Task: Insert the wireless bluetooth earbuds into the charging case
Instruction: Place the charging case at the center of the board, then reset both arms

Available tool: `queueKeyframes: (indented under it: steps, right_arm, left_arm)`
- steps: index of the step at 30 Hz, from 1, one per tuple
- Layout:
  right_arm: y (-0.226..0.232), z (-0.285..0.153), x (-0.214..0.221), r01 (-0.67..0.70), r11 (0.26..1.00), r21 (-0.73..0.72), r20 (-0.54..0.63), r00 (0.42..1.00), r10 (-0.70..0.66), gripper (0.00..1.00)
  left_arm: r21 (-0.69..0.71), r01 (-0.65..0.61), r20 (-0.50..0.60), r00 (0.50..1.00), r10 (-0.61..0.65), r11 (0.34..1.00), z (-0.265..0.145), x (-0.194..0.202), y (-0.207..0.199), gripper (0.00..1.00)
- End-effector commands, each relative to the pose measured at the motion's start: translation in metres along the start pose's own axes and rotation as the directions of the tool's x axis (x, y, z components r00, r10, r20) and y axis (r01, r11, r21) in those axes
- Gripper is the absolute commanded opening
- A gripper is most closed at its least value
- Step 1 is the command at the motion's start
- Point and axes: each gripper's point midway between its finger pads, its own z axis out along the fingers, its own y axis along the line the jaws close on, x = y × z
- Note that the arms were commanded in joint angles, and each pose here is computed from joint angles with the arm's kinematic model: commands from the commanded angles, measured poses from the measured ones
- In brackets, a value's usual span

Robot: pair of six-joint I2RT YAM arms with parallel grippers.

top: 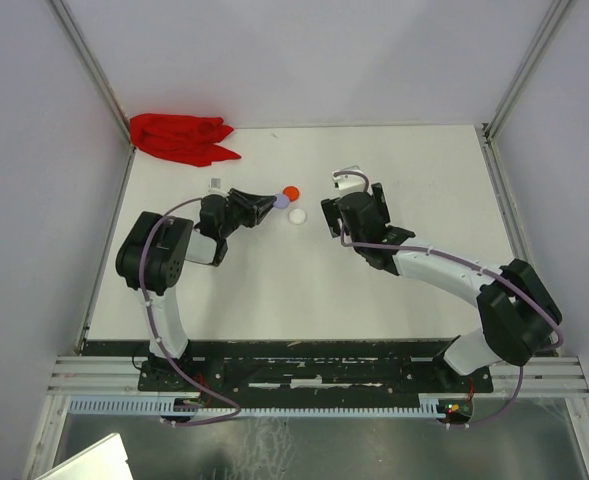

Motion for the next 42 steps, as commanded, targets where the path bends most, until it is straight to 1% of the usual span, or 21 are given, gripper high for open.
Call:
queueKeyframes:
  steps: [1,8,14,15,17,19,26,32,35,37,39,42]
  right_arm:
    - [-0.009,-0.011,-0.033,-0.078,0.997,-0.009,0.08,0.994,0.079,1.0]
    - [-0.023,-0.016,-0.029,-0.12,0.993,0.007,0.076,0.99,0.119,1.0]
    - [-0.028,-0.02,-0.028,-0.149,0.989,-0.011,0.075,0.986,0.149,1.0]
    - [-0.029,-0.021,-0.028,-0.151,0.988,-0.01,0.074,0.986,0.151,1.0]
    - [-0.029,-0.022,-0.026,-0.158,0.987,-0.019,0.07,0.985,0.159,1.0]
    - [-0.03,-0.022,-0.025,-0.165,0.986,-0.026,0.064,0.984,0.167,1.0]
    - [-0.033,-0.024,-0.022,-0.186,0.982,-0.04,0.049,0.981,0.188,1.0]
    - [-0.04,-0.027,-0.024,-0.219,0.975,-0.033,0.042,0.974,0.22,1.0]
    - [-0.046,-0.029,-0.026,-0.256,0.966,-0.028,0.03,0.966,0.256,1.0]
    - [-0.051,-0.028,-0.025,-0.283,0.959,-0.017,0.006,0.959,0.283,1.0]
    - [-0.064,-0.027,-0.017,-0.32,0.947,0.039,-0.029,0.947,0.321,1.0]
    - [-0.086,-0.024,-0.008,-0.397,0.908,0.138,-0.085,0.908,0.41,1.0]
  left_arm:
    - [-0.062,-0.173,0.046,0.983,0.176,0.983,0.004,-0.019,0.002,0.03]
    - [-0.126,-0.221,0.072,0.97,0.231,0.967,0.006,-0.03,0.014,0.03]
    - [-0.163,-0.249,0.079,0.961,0.264,0.955,0.008,-0.035,0.023,0.04]
    - [-0.168,-0.253,0.079,0.96,0.269,0.953,0.008,-0.035,0.023,0.07]
    - [-0.179,-0.262,0.082,0.956,0.28,0.948,0.009,-0.037,0.025,0.17]
    - [-0.191,-0.267,0.078,0.955,0.286,0.945,0.009,-0.038,0.029,0.24]
    - [-0.218,-0.275,0.067,0.953,0.295,0.937,0.009,-0.038,0.037,0.39]
    - [-0.24,-0.277,0.084,0.949,0.304,0.931,0.001,-0.049,0.034,0.53]
    - [-0.274,-0.282,0.118,0.939,0.323,0.919,-0.011,-0.064,0.03,0.61]
    - [-0.312,-0.283,0.157,0.926,0.343,0.907,-0.023,-0.081,0.027,0.64]
    - [-0.356,-0.274,0.2,0.912,0.359,0.893,-0.039,-0.101,0.025,0.66]
    - [-0.395,-0.199,0.301,0.894,0.331,0.897,-0.076,-0.136,0.027,0.67]
